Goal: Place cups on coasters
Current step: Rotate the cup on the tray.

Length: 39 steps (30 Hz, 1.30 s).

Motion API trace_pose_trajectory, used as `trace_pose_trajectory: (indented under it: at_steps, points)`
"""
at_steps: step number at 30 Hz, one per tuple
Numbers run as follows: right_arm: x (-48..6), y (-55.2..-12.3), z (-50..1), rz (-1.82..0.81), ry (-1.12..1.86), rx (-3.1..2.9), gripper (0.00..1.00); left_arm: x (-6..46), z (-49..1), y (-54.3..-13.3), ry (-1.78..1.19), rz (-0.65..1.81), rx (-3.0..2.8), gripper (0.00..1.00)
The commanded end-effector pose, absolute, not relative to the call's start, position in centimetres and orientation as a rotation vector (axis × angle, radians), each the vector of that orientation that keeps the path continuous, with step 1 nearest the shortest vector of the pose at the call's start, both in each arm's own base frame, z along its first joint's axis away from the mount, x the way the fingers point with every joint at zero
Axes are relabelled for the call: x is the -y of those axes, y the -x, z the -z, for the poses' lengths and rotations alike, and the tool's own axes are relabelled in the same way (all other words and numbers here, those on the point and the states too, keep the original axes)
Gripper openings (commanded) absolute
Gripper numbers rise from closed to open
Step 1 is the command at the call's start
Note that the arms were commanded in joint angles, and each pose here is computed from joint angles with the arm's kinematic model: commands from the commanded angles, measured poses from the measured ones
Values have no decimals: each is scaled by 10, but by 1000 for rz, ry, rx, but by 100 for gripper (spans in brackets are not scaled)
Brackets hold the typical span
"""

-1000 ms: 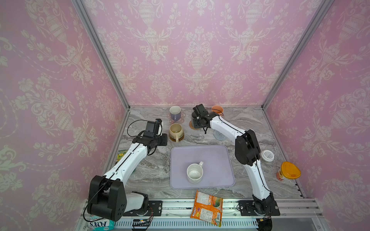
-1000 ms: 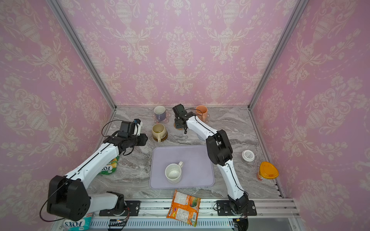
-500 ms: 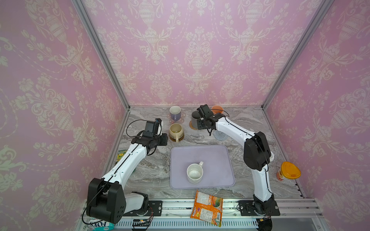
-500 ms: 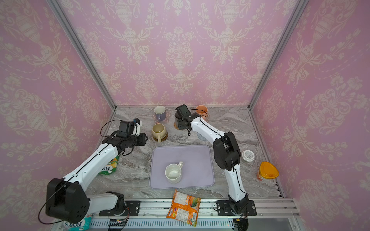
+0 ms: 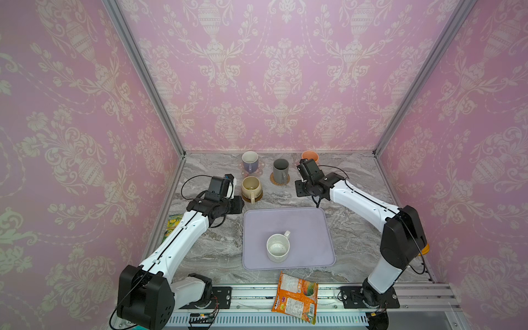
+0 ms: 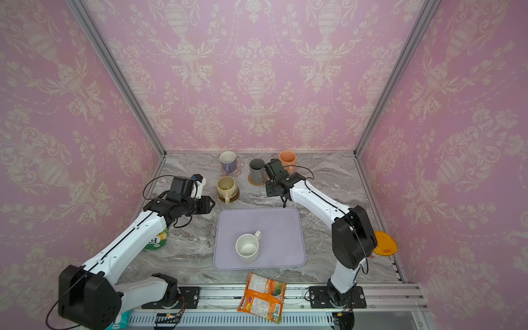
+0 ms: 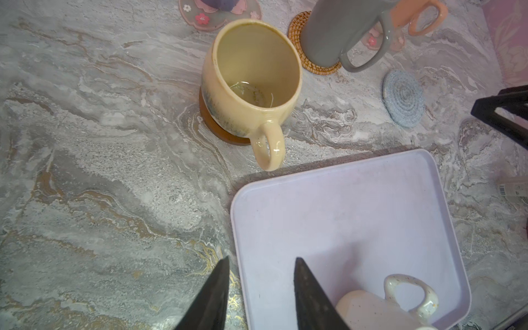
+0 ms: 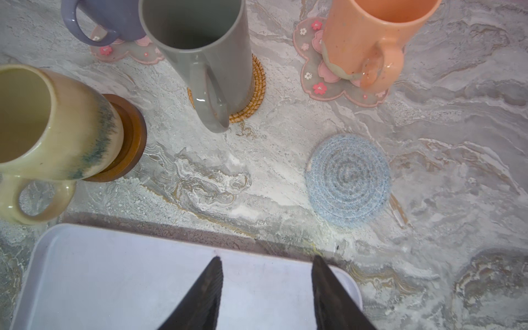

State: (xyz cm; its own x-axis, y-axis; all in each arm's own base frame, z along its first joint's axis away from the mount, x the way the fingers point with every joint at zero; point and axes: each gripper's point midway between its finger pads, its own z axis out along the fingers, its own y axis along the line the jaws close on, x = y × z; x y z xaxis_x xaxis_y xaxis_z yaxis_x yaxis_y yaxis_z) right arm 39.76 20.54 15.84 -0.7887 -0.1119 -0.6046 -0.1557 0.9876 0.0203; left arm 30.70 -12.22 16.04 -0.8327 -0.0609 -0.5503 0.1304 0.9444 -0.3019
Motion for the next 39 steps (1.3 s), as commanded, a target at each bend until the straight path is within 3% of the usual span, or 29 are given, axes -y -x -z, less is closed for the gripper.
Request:
trace_pose_trajectory:
  at_steps: [1,12,19,39]
  points:
    - [-206,-371,-160,-123,235,-2497,52,126,-141,-284,-29,401,-2616,39]
    - [-197,-308,-137,-170,317,-2551,53,136,-115,-246,2,262,-2698,39]
    - [-212,-308,-140,-237,324,-2538,54,129,-109,-223,-9,144,-2755,39]
    - [-265,-295,-120,-367,520,-2611,54,177,-74,-167,-60,282,-2886,39]
